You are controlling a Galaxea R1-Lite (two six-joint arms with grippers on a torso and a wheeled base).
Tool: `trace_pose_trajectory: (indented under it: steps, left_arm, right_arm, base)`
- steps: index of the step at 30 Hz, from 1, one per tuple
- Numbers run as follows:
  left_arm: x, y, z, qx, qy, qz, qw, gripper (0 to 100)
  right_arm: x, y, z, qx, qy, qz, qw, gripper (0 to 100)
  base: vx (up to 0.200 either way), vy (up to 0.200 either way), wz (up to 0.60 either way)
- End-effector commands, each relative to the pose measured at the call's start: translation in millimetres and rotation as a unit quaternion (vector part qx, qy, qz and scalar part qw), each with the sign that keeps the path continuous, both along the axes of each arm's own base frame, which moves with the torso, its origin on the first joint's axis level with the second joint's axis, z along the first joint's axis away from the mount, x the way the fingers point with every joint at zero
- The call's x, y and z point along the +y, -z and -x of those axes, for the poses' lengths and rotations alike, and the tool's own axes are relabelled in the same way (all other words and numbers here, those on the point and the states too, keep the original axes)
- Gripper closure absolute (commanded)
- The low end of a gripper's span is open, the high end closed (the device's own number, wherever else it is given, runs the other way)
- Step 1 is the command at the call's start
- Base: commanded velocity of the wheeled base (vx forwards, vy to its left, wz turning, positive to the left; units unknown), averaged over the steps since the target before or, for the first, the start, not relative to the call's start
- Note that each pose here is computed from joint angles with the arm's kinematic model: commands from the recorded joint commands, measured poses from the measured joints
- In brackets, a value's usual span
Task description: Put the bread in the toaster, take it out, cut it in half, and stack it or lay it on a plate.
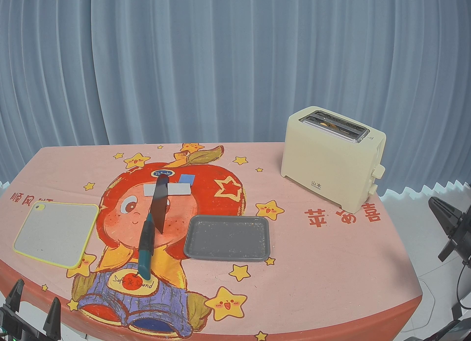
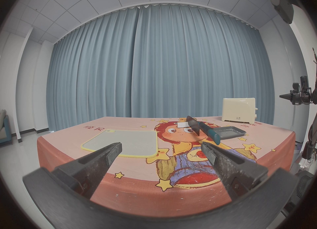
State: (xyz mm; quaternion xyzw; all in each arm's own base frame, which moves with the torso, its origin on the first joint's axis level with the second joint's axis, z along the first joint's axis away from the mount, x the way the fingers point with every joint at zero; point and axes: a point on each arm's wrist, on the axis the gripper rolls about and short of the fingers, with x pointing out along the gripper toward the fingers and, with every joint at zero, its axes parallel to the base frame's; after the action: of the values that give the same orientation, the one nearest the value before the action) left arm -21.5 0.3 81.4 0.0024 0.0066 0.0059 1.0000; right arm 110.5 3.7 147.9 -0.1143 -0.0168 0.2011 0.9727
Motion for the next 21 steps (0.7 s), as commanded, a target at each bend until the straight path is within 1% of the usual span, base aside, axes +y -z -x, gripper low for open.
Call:
trace_pose_trajectory:
  steps: [1, 5, 9, 12, 16, 20, 21]
  left_arm:
    - [0.0, 4.9, -1.3, 0.01, 0.0, 0.0, 1.0, 0]
    - [0.0, 4.9, -1.3, 0.01, -0.001, 0.0, 1.0, 0]
    - [0.0, 4.9, -1.3, 0.01, 0.0, 0.0, 1.0, 0]
    - [0.0, 4.9, -1.3, 0.01, 0.0, 0.0, 1.0, 0]
    - [0.0, 4.9, -1.3, 0.01, 0.0, 0.0, 1.0, 0]
    - [0.0, 4.9, -1.3, 0.01, 0.0, 0.0, 1.0, 0]
    - [0.0, 4.9, -1.3, 0.01, 0.0, 0.0, 1.0, 0]
  right_arm:
    - [-0.1, 1.4, -1.0, 0.005, 0.0, 0.0, 1.0, 100]
    - [-0.5, 0.4, -3.7, 0.007, 0.004, -0.001, 1.0, 100]
    - [-1.6, -4.2, -15.4, 0.011, 0.006, -0.006, 0.9999, 100]
    - [-2.1, -5.7, -18.7, 0.013, 0.008, -0.01, 0.9998, 100]
    - [-1.4, -12.6, -27.5, 0.014, 0.004, -0.031, 0.9994, 100]
    - [-2.7, -20.3, -43.5, 0.024, 0.008, -0.063, 0.9977, 100]
    - [-3.1, -21.6, -46.8, 0.027, 0.015, -0.071, 0.997, 100]
  base:
    - [0.0, 0.0, 0.0]
    - [0.0, 0.0, 0.0]
    - [0.0, 0.0, 0.0]
    - [0.0, 0.0, 0.0]
    - [0.0, 0.0, 0.0]
    - [0.0, 0.0, 0.0]
    - [0.0, 0.0, 0.0]
